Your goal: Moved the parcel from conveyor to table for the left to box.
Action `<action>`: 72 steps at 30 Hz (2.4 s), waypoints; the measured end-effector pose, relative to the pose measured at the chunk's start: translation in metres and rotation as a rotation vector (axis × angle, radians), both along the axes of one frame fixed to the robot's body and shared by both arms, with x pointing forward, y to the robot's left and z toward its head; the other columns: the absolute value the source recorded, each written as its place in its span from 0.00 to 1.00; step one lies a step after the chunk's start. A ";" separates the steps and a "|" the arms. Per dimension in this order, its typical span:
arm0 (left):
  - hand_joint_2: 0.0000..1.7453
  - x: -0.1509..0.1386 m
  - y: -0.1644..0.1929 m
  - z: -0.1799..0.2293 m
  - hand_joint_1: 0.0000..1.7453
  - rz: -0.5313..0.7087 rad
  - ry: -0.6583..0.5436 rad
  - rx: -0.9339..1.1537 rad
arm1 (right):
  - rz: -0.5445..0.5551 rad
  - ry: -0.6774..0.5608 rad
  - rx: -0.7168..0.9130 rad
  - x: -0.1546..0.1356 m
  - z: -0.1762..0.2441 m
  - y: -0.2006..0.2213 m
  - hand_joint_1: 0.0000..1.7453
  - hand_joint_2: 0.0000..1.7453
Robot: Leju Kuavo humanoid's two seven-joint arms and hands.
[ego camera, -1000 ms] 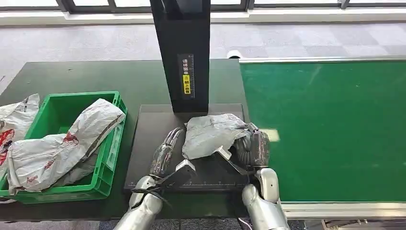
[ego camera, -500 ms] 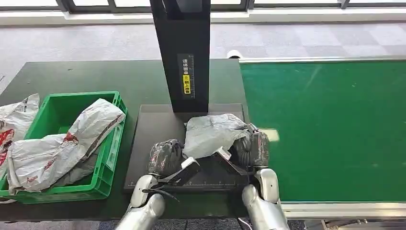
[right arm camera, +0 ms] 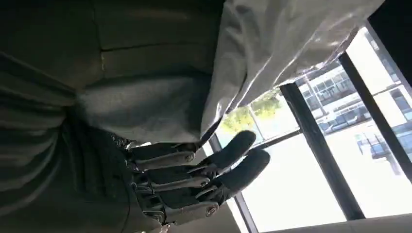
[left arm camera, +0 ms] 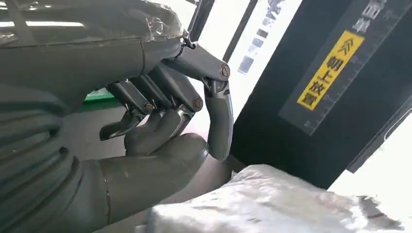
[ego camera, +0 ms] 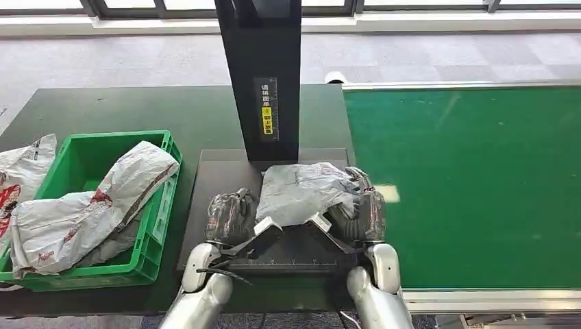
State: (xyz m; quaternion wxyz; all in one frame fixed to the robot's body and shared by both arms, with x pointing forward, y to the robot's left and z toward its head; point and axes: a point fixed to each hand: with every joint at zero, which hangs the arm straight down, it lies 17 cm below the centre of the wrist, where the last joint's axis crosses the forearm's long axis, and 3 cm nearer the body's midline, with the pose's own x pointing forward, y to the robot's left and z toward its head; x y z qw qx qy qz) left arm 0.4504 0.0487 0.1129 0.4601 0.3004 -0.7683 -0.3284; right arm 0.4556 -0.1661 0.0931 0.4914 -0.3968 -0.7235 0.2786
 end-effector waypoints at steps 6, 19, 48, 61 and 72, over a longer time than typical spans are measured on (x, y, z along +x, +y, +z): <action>1.00 0.001 0.004 0.010 1.00 0.007 -0.028 -0.011 | 0.000 -0.005 0.000 0.000 0.001 0.000 0.00 1.00; 1.00 0.002 0.006 0.015 1.00 0.012 -0.041 -0.015 | -0.001 -0.007 0.000 0.000 0.002 -0.001 0.00 1.00; 1.00 0.000 0.009 0.009 0.00 0.011 -0.018 -0.076 | -0.004 -0.013 0.035 -0.001 0.003 -0.002 0.00 1.00; 1.00 0.000 0.008 0.008 0.00 0.008 -0.016 -0.075 | -0.008 -0.008 0.047 -0.004 0.002 0.000 0.00 1.00; 1.00 0.001 0.010 0.017 0.00 0.006 -0.046 -0.077 | 0.238 0.152 0.062 -0.028 -0.009 0.074 0.00 1.00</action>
